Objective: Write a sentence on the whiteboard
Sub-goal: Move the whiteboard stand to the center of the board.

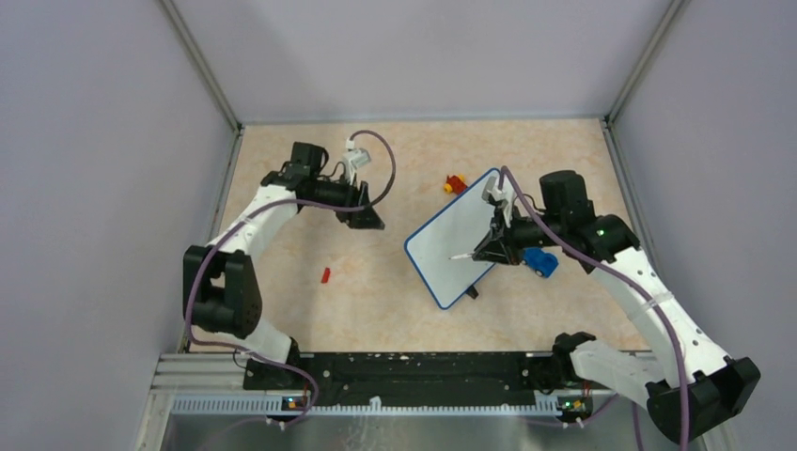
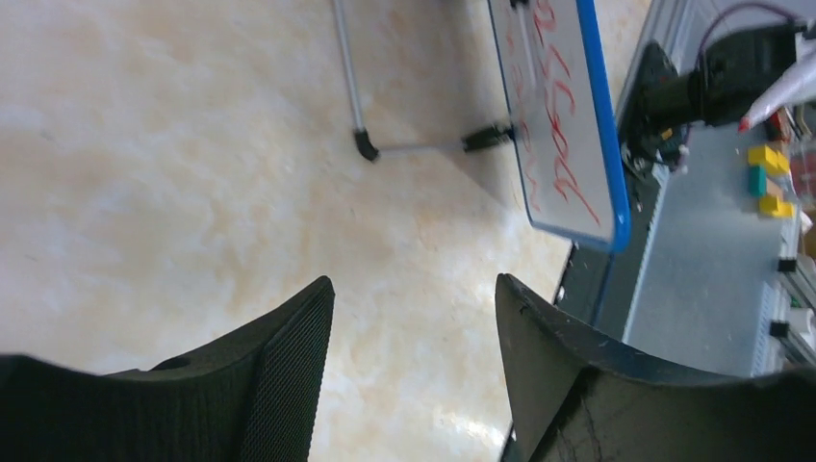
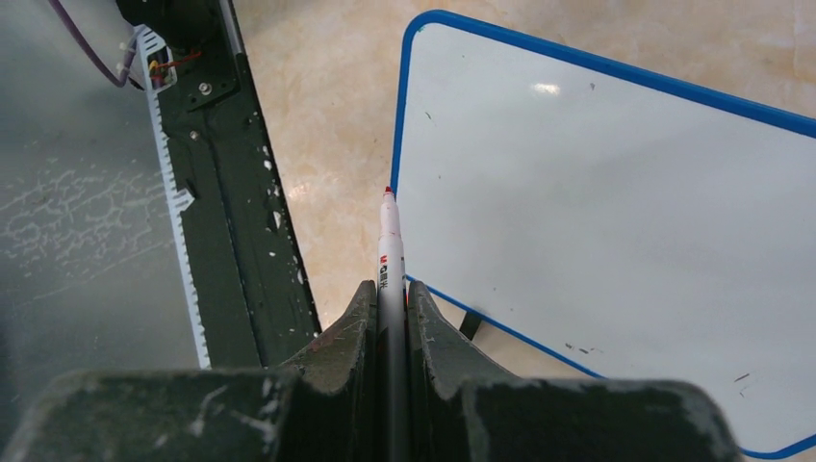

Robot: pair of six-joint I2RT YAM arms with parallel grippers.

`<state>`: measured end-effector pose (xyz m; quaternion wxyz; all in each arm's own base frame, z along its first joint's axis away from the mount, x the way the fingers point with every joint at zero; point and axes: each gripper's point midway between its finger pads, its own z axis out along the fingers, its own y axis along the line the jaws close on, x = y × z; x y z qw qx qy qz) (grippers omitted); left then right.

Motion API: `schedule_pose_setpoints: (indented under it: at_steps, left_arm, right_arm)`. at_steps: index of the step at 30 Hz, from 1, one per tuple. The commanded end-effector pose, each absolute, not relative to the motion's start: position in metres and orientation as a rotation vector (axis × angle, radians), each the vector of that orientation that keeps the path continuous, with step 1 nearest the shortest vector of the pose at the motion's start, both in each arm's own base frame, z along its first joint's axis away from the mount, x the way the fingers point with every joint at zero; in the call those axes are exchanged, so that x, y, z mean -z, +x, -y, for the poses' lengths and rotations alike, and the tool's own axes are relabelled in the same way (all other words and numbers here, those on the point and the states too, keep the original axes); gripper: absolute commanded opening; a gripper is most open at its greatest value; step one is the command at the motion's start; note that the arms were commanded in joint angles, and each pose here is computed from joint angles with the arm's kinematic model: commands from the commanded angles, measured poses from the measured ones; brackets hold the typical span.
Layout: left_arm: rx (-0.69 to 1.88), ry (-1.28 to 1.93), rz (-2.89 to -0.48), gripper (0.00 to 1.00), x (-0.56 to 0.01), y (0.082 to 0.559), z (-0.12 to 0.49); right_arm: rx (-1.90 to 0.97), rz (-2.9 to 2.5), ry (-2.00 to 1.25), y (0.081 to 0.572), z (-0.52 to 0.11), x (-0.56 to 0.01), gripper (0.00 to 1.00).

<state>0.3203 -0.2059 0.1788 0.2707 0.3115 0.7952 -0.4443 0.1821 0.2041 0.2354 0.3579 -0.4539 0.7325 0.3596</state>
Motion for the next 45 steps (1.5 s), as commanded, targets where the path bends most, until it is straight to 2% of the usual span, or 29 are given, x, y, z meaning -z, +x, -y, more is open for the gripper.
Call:
schedule_pose_setpoints:
  at_steps: [1,7,9,12,19,31,38,45]
  left_arm:
    - [1.217,0.860,-2.159,0.65,-0.153,0.288,0.199]
    - [1.484,0.650,-2.149,0.48,-0.134,0.278,0.219]
    - [1.548,0.672,-2.153,0.39,-0.128,0.276,0.235]
    - [1.563,0.702,-2.193,0.28,-0.115,0.278,0.259]
    - [1.543,0.673,-2.193,0.15,-0.102,0.310,0.299]
    - [1.387,0.734,-2.341,0.04,-0.050,0.321,0.336]
    - [1.191,0.785,-2.478,0.00,-0.014,0.313,0.324]
    - [1.016,0.814,-2.530,0.00,-0.001,0.322,0.305]
  right_arm:
    - [-0.969,-1.790,-1.168,0.181,-0.207,-0.255,0.00]
    - [-0.983,-1.787,-1.130,0.185,-0.204,-0.263,0.00]
    - [-0.978,-1.795,-1.122,0.187,-0.203,-0.264,0.00]
    - [-0.976,-1.792,-1.114,0.188,-0.203,-0.268,0.00]
    - [-0.972,-1.805,-1.108,0.191,-0.202,-0.265,0.00]
    - [-0.982,-1.814,-1.110,0.193,-0.203,-0.263,0.00]
    - [-0.981,-1.824,-1.111,0.194,-0.203,-0.261,0.00]
    - [-0.987,-1.822,-1.114,0.195,-0.204,-0.261,0.00]
